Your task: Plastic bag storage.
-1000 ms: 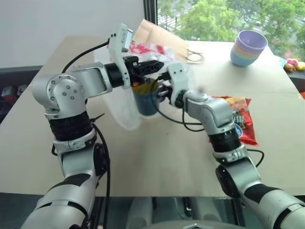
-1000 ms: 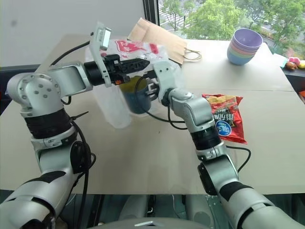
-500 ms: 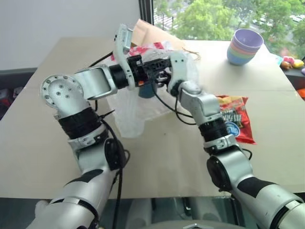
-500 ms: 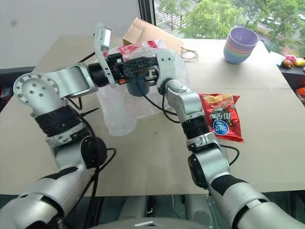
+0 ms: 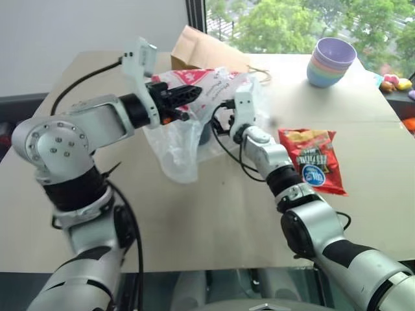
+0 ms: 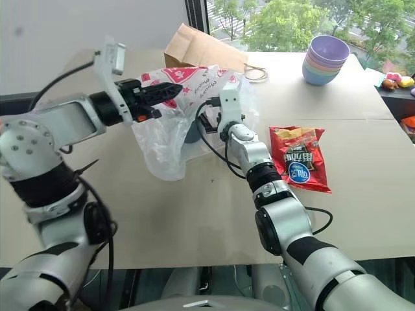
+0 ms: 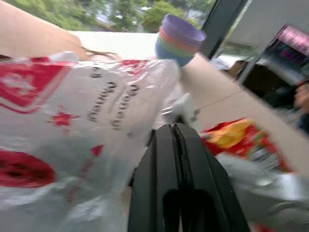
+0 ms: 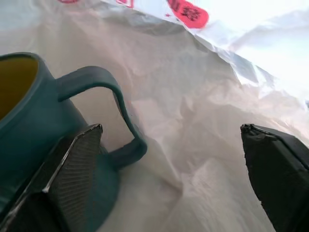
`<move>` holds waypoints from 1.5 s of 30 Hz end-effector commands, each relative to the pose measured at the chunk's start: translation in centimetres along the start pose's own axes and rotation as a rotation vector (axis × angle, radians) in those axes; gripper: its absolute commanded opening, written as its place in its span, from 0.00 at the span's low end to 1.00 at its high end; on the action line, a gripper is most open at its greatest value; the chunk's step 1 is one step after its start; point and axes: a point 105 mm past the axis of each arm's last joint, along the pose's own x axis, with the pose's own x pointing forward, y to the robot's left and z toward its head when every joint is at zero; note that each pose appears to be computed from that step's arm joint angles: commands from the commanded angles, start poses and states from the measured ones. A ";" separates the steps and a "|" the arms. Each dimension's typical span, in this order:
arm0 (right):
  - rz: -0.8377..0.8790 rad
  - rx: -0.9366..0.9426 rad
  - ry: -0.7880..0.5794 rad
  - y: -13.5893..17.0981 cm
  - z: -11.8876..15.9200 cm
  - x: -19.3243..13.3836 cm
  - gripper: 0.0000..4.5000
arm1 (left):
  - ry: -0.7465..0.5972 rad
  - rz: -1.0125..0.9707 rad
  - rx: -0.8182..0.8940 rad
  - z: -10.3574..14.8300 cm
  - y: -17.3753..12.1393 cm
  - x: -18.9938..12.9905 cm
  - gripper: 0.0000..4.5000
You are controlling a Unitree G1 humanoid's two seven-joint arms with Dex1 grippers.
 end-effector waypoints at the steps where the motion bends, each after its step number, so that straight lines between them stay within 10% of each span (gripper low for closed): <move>1: 0.129 -0.038 -0.058 2.4 1.7 -0.7 1.00 | -0.001 -0.006 0.273 -0.3 -1.0 0.0 0.37; 4: 0.136 -0.083 -0.059 2.2 1.8 -1.5 1.00 | 0.044 -0.022 0.389 -1.8 -1.8 0.9 0.62; 22: -0.082 -0.178 -0.062 -3.9 5.0 -11.7 1.00 | 0.134 -0.011 0.782 -4.6 -2.3 9.1 0.62; 45: 0.153 -0.550 -0.115 -0.7 4.3 -24.1 1.00 | 0.070 0.142 1.008 -5.2 -4.8 13.9 0.62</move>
